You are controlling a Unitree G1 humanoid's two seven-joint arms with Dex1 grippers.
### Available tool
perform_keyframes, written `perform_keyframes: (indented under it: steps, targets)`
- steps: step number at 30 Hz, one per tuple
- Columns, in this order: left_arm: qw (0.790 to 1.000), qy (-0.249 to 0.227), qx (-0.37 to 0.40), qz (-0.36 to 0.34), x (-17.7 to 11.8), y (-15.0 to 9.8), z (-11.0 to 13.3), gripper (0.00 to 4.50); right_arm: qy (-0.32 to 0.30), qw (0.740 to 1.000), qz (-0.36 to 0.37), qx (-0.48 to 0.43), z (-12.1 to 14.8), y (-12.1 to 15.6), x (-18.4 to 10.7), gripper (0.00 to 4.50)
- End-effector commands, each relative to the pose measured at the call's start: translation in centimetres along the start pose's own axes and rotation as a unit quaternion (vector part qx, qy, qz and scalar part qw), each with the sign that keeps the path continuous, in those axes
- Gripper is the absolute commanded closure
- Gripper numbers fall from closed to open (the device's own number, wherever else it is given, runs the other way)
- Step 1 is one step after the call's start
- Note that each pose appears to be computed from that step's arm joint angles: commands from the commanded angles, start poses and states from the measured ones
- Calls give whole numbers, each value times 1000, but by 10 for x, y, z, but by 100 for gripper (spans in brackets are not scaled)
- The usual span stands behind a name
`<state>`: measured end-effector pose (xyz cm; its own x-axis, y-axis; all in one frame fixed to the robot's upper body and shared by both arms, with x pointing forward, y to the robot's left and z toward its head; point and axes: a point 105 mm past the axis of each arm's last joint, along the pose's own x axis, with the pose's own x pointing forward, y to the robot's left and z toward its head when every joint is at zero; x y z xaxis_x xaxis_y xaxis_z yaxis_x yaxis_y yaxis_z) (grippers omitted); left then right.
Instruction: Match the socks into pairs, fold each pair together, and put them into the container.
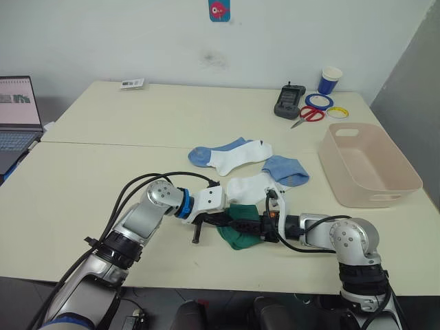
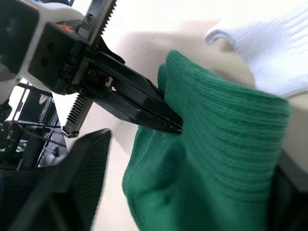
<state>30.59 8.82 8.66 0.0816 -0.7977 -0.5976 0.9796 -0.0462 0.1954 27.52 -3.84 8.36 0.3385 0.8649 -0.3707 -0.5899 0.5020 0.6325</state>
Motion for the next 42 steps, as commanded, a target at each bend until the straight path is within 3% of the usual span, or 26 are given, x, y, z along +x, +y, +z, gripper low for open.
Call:
perform_keyframes:
  steps: [1, 6, 8, 10, 17, 19, 28, 31, 32, 35, 38, 42]
  targets:
    - [999, 32, -18, -5, 2, -6, -17, 450, -7, 1000, 15, -5, 2, 7, 3, 199]
    - [999, 25, -23, -2, 2, -5, -16, 450, -15, 1000, 5, -4, 3, 5, 4, 382]
    - [999, 19, -27, -2, 1, -5, -15, 450, -22, 1000, 0, -5, 4, 5, 3, 435]
    - [1000, 6, -29, -1, 0, -5, -11, 450, -30, 1000, -7, -6, 6, 4, 1, 439]
    - [990, -111, -81, -37, -14, -6, 30, 450, -54, 996, -47, -48, 4, 3, -30, 439]
    - [981, -158, -96, -64, -22, -9, 52, 389, -71, 994, -59, -64, 2, 9, -47, 439]
    - [968, -231, -52, -80, -26, 0, 115, 102, -157, 972, -142, -101, -26, 38, -113, 439]
    - [965, -247, -30, -81, -23, 4, 136, 7, -197, 956, -183, -117, -21, 43, -138, 439]
    - [965, -249, -27, -80, -22, 6, 142, 0, -213, 948, -199, -126, -16, 43, -148, 439]
    - [965, -248, -26, -78, -17, 10, 158, 0, -297, 881, -323, -176, 12, 41, -212, 439]
    - [965, -251, -19, -78, -13, 11, 170, 0, -293, 832, -410, -233, 30, 39, -258, 439]
    - [964, -255, -9, -74, -10, 12, 179, 0, -254, 784, -468, -318, 61, 36, -280, 439]
